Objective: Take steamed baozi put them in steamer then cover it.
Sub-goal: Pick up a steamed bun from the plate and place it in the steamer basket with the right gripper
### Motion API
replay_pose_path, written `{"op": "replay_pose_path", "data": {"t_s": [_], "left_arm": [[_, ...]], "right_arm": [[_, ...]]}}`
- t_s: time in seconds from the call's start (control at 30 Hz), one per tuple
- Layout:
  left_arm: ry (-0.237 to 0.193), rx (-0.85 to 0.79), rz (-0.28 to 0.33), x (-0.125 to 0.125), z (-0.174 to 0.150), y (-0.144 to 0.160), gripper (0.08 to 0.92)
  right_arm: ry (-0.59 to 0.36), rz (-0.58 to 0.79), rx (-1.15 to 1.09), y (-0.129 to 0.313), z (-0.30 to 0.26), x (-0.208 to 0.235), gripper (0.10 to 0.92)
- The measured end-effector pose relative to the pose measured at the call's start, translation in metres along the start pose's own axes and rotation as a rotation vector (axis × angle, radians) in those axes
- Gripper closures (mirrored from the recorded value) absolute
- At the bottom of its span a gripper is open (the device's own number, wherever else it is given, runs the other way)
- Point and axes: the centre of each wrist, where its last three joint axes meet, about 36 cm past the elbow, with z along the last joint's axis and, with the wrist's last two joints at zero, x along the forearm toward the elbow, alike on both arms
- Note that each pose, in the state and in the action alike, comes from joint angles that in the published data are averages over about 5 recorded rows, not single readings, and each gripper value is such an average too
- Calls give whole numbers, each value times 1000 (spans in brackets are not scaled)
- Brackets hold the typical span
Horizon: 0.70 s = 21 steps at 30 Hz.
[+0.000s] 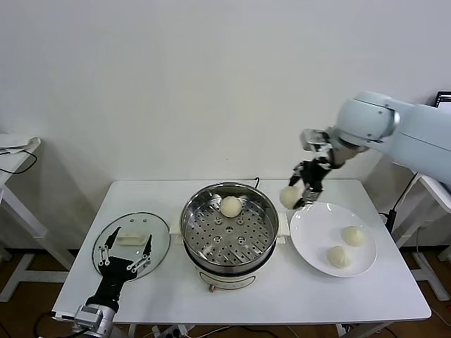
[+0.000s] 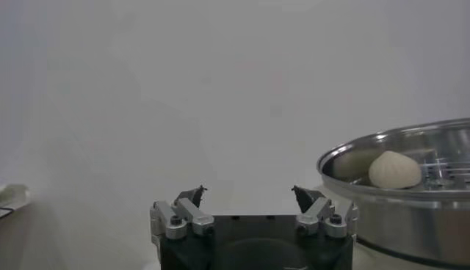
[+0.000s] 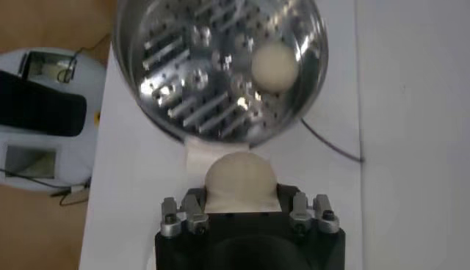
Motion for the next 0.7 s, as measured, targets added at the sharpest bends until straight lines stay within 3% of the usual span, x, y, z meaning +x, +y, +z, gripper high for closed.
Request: {"op": "replay_pose_path", "data": {"t_s": [0.37,0.7], "left_arm": [[17,-12,-25,2,5,9,177],[15,-21,-32,7,1,12,177]], "right_arm": [[37,-58,91,-14,-96,-46,374],[52,-102,129,-31,-148,-107,369]]}}
